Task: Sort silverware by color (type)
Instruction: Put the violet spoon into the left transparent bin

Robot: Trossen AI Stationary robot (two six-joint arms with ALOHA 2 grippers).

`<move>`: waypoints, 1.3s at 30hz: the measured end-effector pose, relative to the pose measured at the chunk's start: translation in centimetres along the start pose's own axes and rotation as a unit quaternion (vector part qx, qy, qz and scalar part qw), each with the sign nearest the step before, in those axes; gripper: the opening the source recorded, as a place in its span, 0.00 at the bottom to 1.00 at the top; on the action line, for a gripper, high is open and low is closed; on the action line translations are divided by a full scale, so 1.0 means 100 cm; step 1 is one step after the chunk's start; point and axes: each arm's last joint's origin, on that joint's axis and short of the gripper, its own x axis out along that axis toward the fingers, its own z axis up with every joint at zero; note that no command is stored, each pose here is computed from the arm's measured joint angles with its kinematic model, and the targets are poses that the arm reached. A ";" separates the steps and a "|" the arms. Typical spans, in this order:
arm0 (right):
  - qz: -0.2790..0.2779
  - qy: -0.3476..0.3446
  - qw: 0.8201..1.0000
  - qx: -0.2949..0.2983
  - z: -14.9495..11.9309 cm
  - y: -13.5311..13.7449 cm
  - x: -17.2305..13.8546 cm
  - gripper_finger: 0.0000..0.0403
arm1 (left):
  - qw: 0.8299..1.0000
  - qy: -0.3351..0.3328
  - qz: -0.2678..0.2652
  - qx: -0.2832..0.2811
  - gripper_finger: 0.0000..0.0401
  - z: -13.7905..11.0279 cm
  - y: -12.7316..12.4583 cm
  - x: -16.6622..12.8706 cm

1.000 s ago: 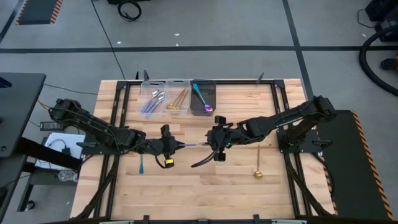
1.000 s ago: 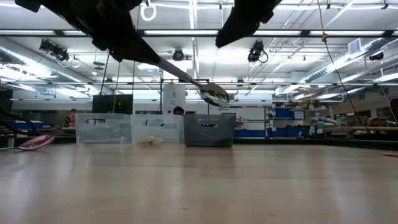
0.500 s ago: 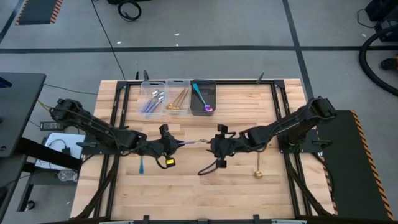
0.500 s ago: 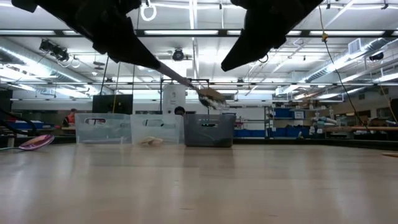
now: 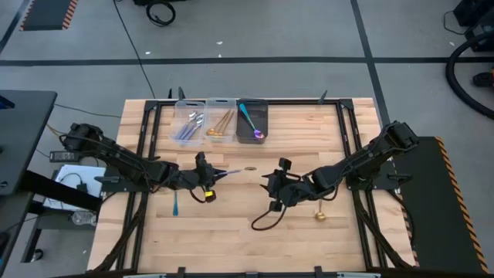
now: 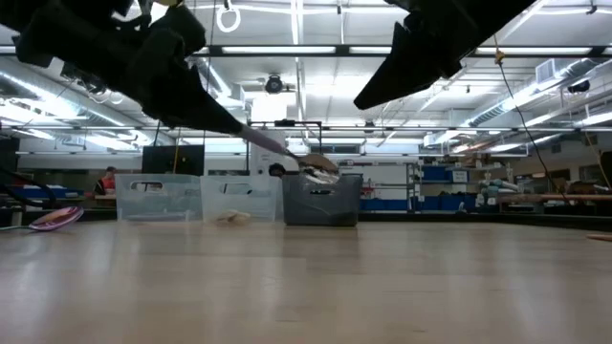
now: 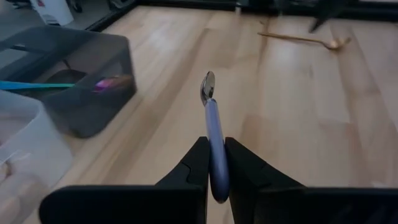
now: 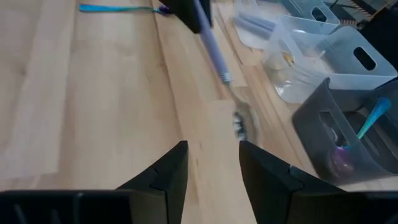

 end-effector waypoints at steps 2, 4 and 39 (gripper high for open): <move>0.003 -0.002 1.000 0.008 0.000 0.002 -0.001 0.38 | 1.000 -0.008 0.006 -0.004 0.09 -0.004 0.007 -0.001; 0.004 -0.001 1.000 0.015 -0.001 0.003 -0.002 0.38 | 1.000 -0.018 0.013 -0.009 0.09 -0.004 0.013 -0.002; 0.049 -0.078 0.995 0.051 -0.048 0.004 0.006 0.38 | 0.889 -0.041 0.456 -0.019 0.10 -0.012 0.091 -0.045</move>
